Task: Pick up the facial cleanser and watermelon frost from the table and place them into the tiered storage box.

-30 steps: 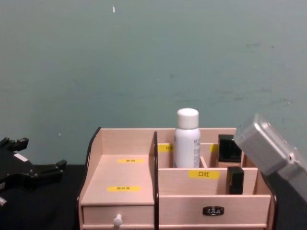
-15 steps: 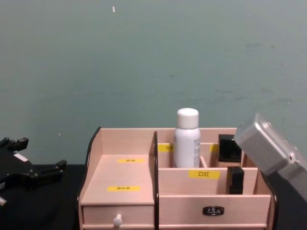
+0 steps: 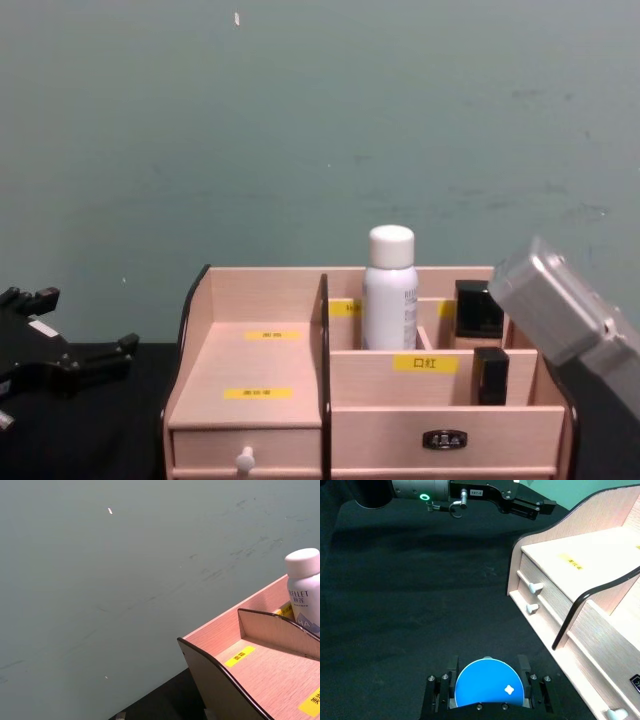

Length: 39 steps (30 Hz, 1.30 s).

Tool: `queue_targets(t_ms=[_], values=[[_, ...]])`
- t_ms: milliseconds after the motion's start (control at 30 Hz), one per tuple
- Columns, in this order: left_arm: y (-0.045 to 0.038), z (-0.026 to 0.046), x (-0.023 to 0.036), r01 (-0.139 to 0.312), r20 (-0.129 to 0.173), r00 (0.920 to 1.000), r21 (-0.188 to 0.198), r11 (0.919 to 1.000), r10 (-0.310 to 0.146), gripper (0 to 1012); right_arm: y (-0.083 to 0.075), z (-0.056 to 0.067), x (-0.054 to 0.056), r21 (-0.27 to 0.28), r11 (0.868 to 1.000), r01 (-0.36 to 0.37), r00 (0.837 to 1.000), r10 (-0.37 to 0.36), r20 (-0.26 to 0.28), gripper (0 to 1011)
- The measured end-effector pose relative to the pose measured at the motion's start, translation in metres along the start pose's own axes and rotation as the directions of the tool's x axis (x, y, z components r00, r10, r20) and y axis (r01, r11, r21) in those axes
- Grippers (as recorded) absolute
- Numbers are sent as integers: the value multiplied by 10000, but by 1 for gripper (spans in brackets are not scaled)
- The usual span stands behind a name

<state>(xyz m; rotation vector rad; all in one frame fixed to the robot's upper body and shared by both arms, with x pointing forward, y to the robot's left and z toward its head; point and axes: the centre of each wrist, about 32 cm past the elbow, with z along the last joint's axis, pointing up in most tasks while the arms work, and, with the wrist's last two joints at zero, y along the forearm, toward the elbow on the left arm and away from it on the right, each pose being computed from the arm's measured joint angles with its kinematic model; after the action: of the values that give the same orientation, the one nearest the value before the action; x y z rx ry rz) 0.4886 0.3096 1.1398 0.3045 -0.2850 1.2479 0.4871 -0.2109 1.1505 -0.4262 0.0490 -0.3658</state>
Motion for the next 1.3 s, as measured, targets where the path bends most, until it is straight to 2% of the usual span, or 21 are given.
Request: queue_targets(t_ms=[233, 400, 433, 600, 833, 1067, 1300], values=[[0, 0, 0, -1, 0, 10000, -1, 10000, 1, 1010, -13, -7, 5, 102, 9999, -2, 10000, 2, -22, 717], [0, 0, 0, -2, 0, 10000, -2, 10000, 2, 1010, 8, 67, 12, 546, 9985, -78, 10000, 75, 47, 717], [0, 0, 0, 0, 0, 10000, -1, 10000, 0, 1010, 84, 242, 11, 1106, 9936, -239, 9994, 209, 280, 716], [0, 0, 0, -1, 0, 10000, -1, 10000, 1, 1010, 139, 362, 11, 1415, 9896, -259, 9989, 200, 430, 717], [0, 0, 0, -1, 0, 10000, -1, 10000, 1, 1010, 224, 631, 54, 1896, 9819, -42, 9970, -106, 771, 717], [0, 0, 0, 0, 0, 10000, 0, 10000, 0, 1010, 307, 867, 132, 2120, 9770, 244, 9938, -466, 1007, 717], [0, 0, 0, 0, 0, 10000, -1, 10000, 0, 1010, 374, 1077, 242, 1913, 9799, 568, 9867, -842, 1387, 717]])
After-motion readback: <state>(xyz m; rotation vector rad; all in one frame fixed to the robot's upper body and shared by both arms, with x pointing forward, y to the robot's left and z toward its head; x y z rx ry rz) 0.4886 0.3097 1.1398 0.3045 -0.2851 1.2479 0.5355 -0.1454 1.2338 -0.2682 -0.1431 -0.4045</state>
